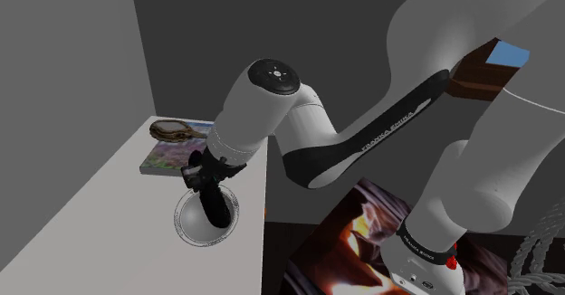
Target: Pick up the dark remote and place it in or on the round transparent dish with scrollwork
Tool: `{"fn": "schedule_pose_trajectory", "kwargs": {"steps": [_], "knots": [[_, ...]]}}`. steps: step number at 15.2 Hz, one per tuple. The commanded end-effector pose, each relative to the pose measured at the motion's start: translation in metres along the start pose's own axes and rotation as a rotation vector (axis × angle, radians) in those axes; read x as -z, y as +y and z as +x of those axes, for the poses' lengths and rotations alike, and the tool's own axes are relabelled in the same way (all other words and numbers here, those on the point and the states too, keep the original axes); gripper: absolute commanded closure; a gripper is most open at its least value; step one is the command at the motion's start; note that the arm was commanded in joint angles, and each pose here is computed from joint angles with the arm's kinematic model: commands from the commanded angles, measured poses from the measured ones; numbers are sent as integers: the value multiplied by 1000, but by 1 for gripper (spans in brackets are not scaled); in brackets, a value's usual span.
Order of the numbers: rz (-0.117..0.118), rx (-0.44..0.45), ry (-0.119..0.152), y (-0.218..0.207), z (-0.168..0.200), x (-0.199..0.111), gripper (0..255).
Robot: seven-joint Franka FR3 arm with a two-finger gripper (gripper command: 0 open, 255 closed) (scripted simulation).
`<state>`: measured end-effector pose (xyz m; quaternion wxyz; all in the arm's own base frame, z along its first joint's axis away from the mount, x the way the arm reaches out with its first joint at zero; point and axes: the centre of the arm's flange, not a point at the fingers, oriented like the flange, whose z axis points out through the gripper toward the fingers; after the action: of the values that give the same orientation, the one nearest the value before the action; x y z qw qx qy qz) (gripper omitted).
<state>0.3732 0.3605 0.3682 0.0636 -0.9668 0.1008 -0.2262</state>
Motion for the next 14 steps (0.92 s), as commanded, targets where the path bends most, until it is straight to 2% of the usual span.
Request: {"fn": "schedule_pose_trajectory", "kwargs": {"steps": [1,2,7,11,14], "knots": [[0,0,0,0,0,0,255],[0,0,0,0,0,0,0],[0,0,0,0,0,0,0],[0,0,0,0,0,50,0],[0,0,0,0,0,50,0]]}}
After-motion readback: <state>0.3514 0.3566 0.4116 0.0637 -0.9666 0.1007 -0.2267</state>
